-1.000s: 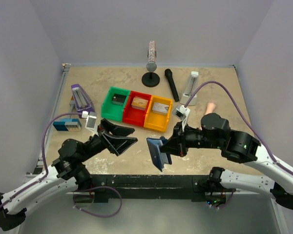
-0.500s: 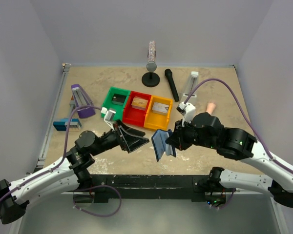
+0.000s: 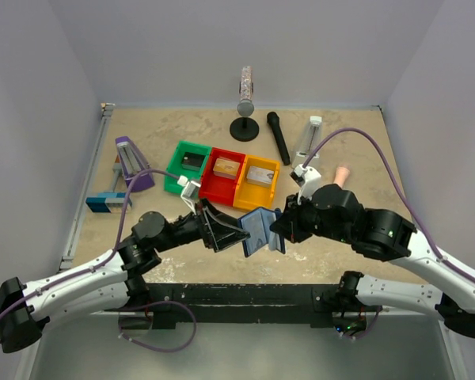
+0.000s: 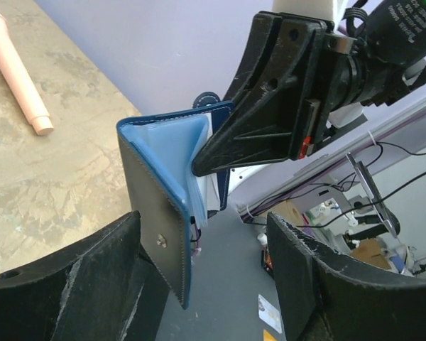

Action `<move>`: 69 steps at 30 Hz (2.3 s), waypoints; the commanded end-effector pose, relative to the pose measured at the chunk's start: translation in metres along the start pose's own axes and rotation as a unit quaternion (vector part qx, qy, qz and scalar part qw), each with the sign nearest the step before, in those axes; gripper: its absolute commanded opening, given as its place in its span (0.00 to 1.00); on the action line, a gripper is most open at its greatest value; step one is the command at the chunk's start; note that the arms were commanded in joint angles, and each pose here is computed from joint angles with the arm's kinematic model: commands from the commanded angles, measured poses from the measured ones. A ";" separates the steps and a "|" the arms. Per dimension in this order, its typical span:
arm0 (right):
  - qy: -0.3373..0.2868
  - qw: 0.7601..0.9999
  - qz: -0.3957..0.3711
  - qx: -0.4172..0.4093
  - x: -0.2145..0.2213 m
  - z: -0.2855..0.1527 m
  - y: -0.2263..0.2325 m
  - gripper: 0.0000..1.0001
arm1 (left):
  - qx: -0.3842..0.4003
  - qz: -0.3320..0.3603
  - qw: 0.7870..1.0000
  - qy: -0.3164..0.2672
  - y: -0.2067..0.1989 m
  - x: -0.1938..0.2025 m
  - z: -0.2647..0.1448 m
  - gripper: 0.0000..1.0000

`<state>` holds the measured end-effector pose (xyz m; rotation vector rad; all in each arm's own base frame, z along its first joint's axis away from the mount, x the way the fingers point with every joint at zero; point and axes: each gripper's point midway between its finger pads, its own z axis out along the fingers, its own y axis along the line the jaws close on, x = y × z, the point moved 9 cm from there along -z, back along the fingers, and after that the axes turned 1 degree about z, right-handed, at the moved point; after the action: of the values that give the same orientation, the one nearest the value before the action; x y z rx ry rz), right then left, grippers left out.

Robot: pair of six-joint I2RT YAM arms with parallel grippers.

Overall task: Take the credit cards out of the card holder
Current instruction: Open the card holder.

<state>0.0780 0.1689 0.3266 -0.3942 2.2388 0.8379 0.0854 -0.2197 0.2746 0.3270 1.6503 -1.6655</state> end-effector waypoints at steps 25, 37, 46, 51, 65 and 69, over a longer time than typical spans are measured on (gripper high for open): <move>-0.024 0.998 0.042 -0.046 -0.001 0.002 0.010 0.00 | -0.039 0.050 0.998 0.025 0.001 0.006 0.003 0.32; -0.016 0.998 0.026 -0.049 0.009 -0.003 0.002 0.22 | -0.083 0.056 0.995 0.027 0.008 0.007 -0.006 0.00; -0.053 0.997 -0.034 -0.047 0.014 -0.032 -0.017 0.57 | -0.218 0.039 0.974 0.045 0.034 0.018 -0.029 0.00; -0.022 0.988 -0.058 -0.142 0.012 -0.019 0.018 0.51 | -0.272 0.010 0.960 0.067 0.037 0.020 -0.022 0.00; 0.069 0.997 -0.035 -0.003 0.033 0.073 0.024 0.29 | -0.311 -0.013 0.947 0.082 0.025 0.026 -0.010 0.00; 0.095 0.995 0.029 0.026 0.055 0.094 -0.021 0.25 | -0.297 -0.022 0.951 0.079 0.030 0.034 -0.018 0.00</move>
<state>0.0829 0.2289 0.2584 -0.5682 2.3803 0.7788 0.0790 -0.2123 0.2256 0.1614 2.2391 -1.0427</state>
